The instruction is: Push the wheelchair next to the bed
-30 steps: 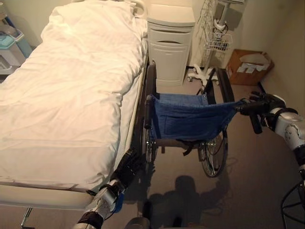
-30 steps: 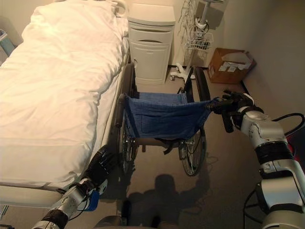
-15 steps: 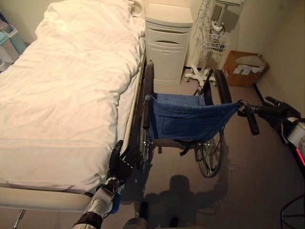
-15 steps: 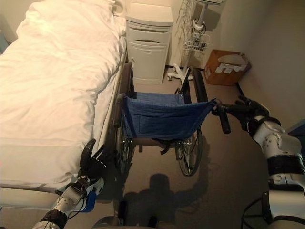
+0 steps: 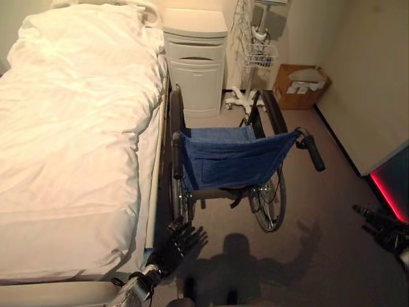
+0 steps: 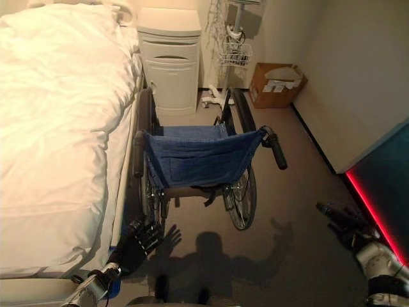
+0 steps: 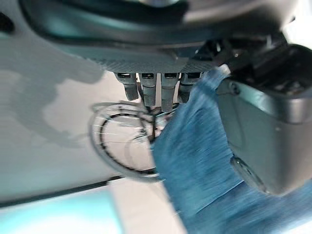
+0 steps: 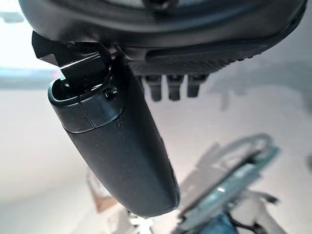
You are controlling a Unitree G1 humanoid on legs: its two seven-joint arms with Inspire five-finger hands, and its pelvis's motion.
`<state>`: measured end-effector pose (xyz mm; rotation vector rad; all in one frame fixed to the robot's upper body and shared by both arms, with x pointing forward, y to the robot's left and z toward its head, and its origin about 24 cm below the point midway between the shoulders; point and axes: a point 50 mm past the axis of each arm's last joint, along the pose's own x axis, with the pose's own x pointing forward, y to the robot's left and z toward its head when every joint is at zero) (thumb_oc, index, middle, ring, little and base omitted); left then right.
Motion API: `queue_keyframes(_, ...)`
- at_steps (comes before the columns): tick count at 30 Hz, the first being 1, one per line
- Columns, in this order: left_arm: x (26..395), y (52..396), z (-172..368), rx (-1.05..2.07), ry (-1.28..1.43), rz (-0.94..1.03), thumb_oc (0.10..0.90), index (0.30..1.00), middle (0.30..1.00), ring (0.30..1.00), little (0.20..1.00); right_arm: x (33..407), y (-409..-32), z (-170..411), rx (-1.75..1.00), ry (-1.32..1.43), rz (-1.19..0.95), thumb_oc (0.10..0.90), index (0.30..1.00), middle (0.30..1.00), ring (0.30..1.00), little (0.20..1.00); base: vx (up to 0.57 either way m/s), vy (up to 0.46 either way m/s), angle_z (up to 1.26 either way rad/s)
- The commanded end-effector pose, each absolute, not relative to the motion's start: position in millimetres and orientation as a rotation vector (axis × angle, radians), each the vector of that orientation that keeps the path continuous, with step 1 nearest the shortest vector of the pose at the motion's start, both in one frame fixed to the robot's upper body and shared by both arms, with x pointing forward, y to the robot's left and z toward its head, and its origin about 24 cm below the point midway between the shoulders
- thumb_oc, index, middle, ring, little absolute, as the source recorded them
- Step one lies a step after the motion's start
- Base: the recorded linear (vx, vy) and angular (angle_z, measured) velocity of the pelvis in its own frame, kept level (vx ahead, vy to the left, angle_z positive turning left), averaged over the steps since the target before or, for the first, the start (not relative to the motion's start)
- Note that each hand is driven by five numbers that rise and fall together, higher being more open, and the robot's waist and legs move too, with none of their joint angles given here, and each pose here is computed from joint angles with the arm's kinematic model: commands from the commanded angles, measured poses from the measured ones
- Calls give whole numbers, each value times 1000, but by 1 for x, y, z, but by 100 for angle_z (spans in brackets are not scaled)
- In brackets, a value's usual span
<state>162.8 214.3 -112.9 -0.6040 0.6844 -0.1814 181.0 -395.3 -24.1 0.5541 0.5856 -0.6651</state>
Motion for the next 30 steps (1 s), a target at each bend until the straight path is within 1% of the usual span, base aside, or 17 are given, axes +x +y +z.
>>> queue_keyframes(1,182,209,-97,-468,547,-313,800,900,900,900,900,206,-403,5,697,292,-611,800,900,900,900,900,-17,5,-3)
queue_keyframes(2,183,208,-97,-452,547,-321,800,900,900,900,900,205,-399,-1,702,303,-604,800,900,900,900,900,0,0,0)
queue_keyframes(3,184,205,-96,-399,543,-343,800,900,900,900,900,204,-383,-17,719,339,-571,800,900,900,900,900,0,0,0)
queue_keyframes(4,185,204,-95,-380,542,-353,800,900,900,900,900,204,-378,-21,731,346,-556,800,900,900,900,900,0,0,0)
queue_keyframes(5,186,201,-94,-305,533,-385,800,900,900,900,900,203,-359,-37,729,378,-504,800,900,900,900,900,0,0,0)
queue_keyframes(7,187,198,-93,-249,525,-400,800,900,900,900,900,205,-343,-45,743,390,-456,800,900,900,900,900,0,0,0)
queue_keyframes(8,188,194,-92,-182,517,-410,800,900,900,900,900,206,-319,-57,742,413,-391,800,900,900,900,900,0,0,0)
queue_keyframes(9,188,194,-92,-169,515,-409,800,900,900,900,900,206,-316,-59,744,415,-381,800,900,900,900,900,0,0,0)
queue_keyframes(11,189,190,-92,-122,517,-405,800,900,900,900,900,206,-294,-69,772,424,-343,800,900,900,900,900,0,0,0)
queue_keyframes(13,188,182,-98,-69,544,-386,800,900,900,900,900,200,-263,-87,826,431,-317,800,900,900,900,900,0,0,0)
queue_keyframes(14,187,181,-98,-66,547,-383,800,900,900,900,900,199,-262,-88,827,431,-317,800,900,900,900,900,0,0,0)
queue_keyframes(16,183,174,-106,-31,590,-329,800,900,900,900,900,194,-240,-99,801,449,-305,800,900,900,900,900,11,18,1)
queue_keyframes(21,176,167,-113,30,598,-286,800,900,900,900,900,188,-217,-108,759,505,-304,800,900,900,900,900,10,30,0)
queue_keyframes(25,173,153,-110,62,553,-337,800,900,900,900,900,172,-195,-121,701,606,-242,800,900,900,900,900,8,51,-1)
queue_keyframes(30,177,149,-106,20,536,-316,800,900,900,900,900,160,-178,-128,661,701,-168,800,900,900,900,900,-31,58,-5)
